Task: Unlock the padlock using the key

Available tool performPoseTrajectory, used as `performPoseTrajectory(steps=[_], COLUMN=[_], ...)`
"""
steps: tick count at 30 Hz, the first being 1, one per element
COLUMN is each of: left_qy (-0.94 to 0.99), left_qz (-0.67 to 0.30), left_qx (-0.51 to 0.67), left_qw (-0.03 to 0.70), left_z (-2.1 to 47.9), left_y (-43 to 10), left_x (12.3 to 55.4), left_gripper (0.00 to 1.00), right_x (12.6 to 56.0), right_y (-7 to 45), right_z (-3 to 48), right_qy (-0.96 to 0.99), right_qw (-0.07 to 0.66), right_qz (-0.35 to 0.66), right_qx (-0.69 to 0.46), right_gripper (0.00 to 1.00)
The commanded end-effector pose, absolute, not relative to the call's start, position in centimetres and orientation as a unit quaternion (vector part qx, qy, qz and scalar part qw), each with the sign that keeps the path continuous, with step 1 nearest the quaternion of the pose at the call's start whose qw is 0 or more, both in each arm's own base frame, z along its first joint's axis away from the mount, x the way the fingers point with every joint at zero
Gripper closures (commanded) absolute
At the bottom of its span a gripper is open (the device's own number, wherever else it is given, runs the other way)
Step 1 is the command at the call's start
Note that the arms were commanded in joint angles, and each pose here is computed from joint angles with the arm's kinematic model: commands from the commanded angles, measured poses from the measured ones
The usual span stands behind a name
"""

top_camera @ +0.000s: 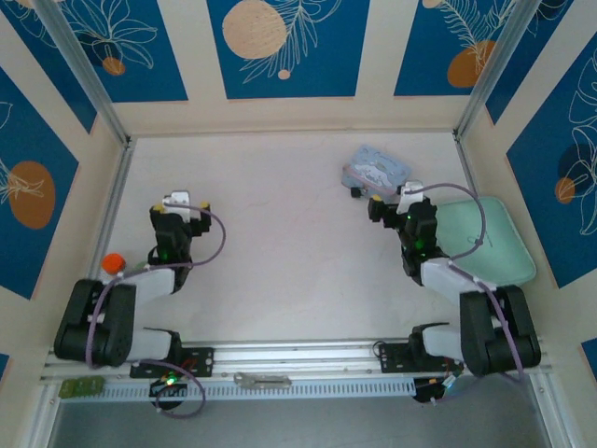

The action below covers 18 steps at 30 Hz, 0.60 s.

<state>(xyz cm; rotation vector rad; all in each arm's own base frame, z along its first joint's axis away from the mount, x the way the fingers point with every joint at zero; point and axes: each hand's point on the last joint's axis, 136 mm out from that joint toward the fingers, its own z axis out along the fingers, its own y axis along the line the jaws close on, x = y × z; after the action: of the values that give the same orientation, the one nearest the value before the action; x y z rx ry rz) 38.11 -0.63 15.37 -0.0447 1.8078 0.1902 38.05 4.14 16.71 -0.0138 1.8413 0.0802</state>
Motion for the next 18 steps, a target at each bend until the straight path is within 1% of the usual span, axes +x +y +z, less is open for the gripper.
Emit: performPoseTrajectory(steps=[1, 5, 7, 10, 14, 16, 17, 18], left_qy=[0.790, 0.802, 0.806, 0.805, 0.813, 0.821, 0.825, 0.827], left_qz=[0.058, -0.061, -0.107, -0.166, -0.197, -0.200, -0.193, -0.184], left_qx=[-0.078, -0.120, -0.158, -0.184, -0.205, -0.200, -0.201, -0.204], left_qw=[0.605, 0.581, 0.560, 0.540, 0.507, 0.496, 0.491, 0.491], left_z=[17.9, 19.7, 19.6, 19.1, 17.7, 17.3, 16.9, 16.6], left_y=[-0.3, -2.8, -3.4, -4.6, -5.3, -5.6, -5.5, -5.2], left_x=[37.8, 37.0, 36.4, 35.6, 34.8, 34.8, 34.8, 34.8], left_gripper=[0.00, 0.00, 0.00, 0.00, 0.00, 0.00, 0.00, 0.00], right_x=[37.5, 36.0, 35.0, 33.3, 31.2, 30.5, 30.4, 30.3], right_y=[5.2, 11.3, 14.6, 19.8, 26.6, 29.6, 31.1, 32.2], right_z=[18.5, 19.3, 19.2, 18.2, 16.4, 15.1, 14.7, 14.5], right_qy=[0.802, 0.812, 0.821, 0.838, 0.860, 0.867, 0.870, 0.872], right_qw=[0.596, 0.571, 0.548, 0.495, 0.410, 0.376, 0.359, 0.345], right_qz=[0.034, 0.095, 0.125, 0.176, 0.222, 0.224, 0.223, 0.224], right_qx=[-0.008, -0.072, -0.102, -0.145, -0.205, -0.238, -0.253, -0.266], right_gripper=[0.02, 0.03, 0.03, 0.04, 0.05, 0.04, 0.06, 0.09])
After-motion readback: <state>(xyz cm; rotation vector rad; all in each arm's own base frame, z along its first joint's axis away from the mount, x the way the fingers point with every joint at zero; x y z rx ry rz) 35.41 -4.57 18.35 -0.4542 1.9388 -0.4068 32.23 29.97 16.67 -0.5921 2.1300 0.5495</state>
